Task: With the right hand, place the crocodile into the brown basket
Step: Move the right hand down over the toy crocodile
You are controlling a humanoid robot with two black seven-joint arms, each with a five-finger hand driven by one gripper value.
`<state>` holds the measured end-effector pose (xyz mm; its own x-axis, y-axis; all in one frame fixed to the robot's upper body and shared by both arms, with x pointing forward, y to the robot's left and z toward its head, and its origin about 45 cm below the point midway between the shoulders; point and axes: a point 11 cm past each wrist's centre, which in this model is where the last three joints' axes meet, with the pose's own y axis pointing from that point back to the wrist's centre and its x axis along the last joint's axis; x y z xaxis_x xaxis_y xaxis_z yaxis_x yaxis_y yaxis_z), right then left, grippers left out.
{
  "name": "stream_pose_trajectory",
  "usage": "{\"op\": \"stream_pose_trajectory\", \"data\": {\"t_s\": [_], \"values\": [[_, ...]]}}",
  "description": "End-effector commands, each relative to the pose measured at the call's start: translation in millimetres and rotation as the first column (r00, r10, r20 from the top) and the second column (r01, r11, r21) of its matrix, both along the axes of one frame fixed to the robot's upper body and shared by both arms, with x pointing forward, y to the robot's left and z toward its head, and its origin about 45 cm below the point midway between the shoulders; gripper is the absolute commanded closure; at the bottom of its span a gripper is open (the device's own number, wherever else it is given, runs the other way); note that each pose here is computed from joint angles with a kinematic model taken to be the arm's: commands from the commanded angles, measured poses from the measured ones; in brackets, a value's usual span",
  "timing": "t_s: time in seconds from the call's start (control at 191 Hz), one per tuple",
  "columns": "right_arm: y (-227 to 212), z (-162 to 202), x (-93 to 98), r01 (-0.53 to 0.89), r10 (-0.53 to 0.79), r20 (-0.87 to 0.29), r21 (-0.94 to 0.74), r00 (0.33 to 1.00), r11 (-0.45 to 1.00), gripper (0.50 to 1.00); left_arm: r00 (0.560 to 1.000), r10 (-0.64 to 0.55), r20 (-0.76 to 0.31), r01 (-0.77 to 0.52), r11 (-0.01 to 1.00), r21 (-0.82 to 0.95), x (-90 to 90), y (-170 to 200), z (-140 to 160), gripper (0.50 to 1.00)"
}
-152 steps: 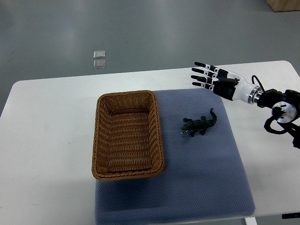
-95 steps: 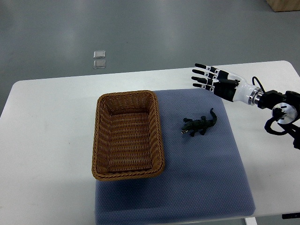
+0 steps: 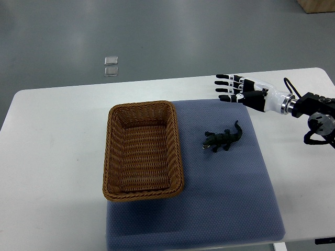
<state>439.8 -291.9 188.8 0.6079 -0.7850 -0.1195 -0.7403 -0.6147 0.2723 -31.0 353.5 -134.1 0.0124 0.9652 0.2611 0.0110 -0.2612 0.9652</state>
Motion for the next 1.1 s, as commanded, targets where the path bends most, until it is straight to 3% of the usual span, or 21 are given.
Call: {"op": "stream_pose_trajectory", "data": {"t_s": [0.0, 0.236, 0.504, 0.75, 1.097], "values": [[-2.8, 7.7, 2.9, -0.058, 0.071, 0.08, -0.153, 0.994, 0.986, 0.57, 1.0, -0.002, -0.001, 0.002, 1.0, 0.006, -0.1, 2.2, 0.4, 0.5], [16.7, 24.8, 3.2, -0.226, 0.34, 0.206, -0.435, 0.918, 0.872, 0.572, 1.0, -0.001, -0.001, 0.001, 1.0, 0.008, -0.2, 2.7, 0.4, 0.5], [48.9, 18.8, -17.3, -0.346, 0.643, 0.174, -0.724, 0.746, 0.597, 0.57, 1.0, -0.001, -0.001, 0.001, 1.0, 0.008, -0.2, 2.7, 0.4, 0.5], [51.1, 12.4, -19.6, -0.345, 0.686, 0.147, -0.778, 0.712, 0.525, 0.57, 1.0, -0.001, -0.001, 0.001, 1.0, 0.008, -0.2, 2.7, 0.4, 0.5], [49.3, -10.7, -25.5, -0.236, 0.73, 0.176, -0.874, 0.661, 0.424, 0.57, 1.0, -0.001, 0.0, 0.001, 1.0, 0.006, -0.1, 2.2, 0.4, 0.5]]}}
